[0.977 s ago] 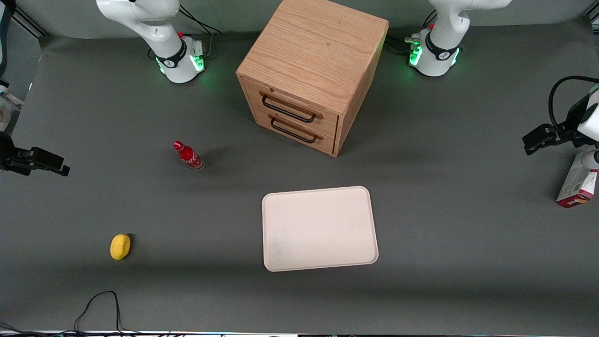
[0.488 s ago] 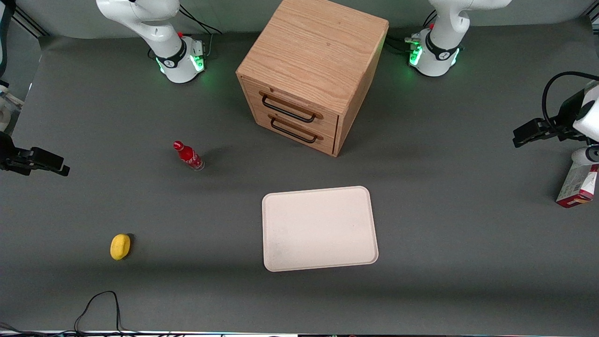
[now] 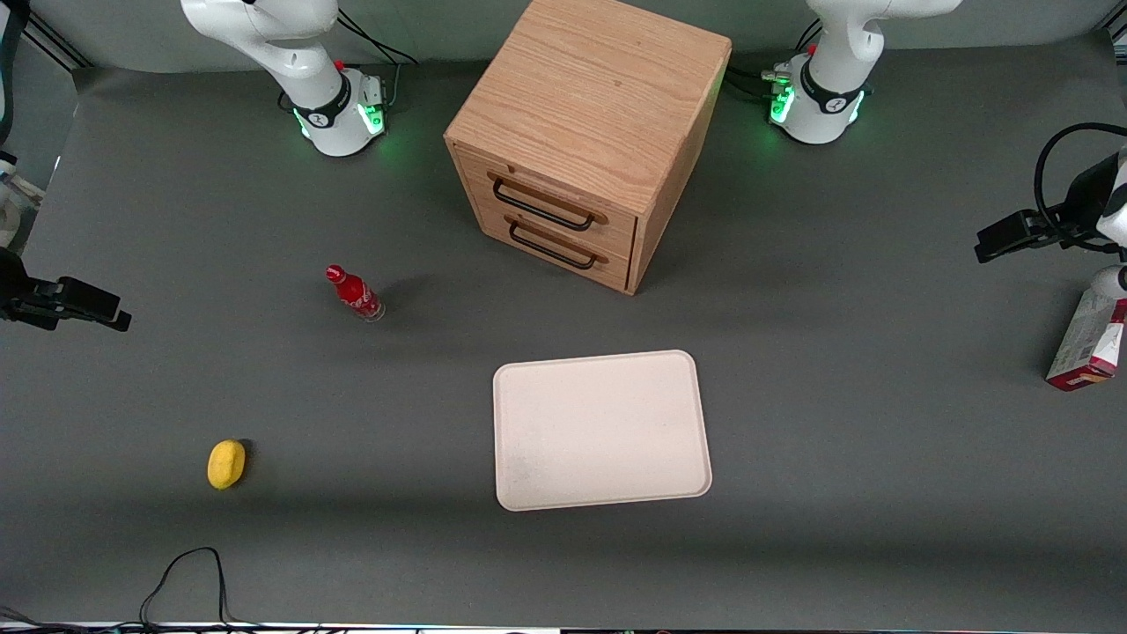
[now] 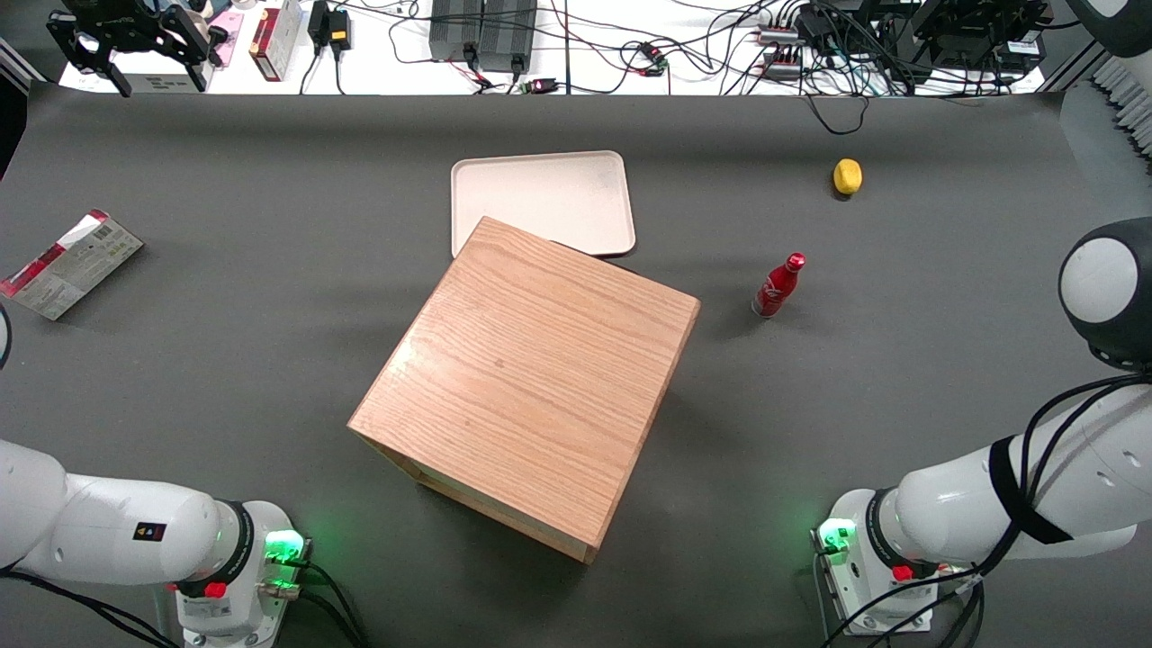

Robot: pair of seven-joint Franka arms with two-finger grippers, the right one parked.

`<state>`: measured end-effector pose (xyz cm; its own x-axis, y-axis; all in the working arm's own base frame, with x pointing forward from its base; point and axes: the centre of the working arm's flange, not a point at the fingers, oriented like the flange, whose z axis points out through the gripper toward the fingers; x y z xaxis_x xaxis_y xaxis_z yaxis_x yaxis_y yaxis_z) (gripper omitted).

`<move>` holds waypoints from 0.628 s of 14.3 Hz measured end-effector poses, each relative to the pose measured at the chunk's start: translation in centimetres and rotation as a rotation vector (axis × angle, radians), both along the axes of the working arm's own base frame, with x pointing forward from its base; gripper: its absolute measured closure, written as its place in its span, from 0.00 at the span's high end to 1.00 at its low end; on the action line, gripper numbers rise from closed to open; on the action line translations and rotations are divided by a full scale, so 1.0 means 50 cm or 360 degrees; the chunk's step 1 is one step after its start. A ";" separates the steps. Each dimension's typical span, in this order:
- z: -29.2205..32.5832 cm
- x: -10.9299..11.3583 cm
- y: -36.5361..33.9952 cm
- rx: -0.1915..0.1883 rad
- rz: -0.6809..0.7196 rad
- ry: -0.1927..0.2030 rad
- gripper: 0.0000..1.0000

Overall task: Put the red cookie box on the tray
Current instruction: 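Move the left gripper down toward the red-and-white cookie box, then align the open left gripper over the cookie box and close on it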

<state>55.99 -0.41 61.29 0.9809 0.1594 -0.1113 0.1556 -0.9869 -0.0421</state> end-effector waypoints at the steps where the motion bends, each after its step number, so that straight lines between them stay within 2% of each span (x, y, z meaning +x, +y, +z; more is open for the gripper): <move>1: -0.003 -0.002 0.005 0.0000 0.0007 0.0019 1.00; 5: -0.012 -0.010 0.098 -0.0024 -0.0019 0.0060 1.00; 9: -0.030 -0.052 0.341 -0.0101 -0.0161 0.0096 1.00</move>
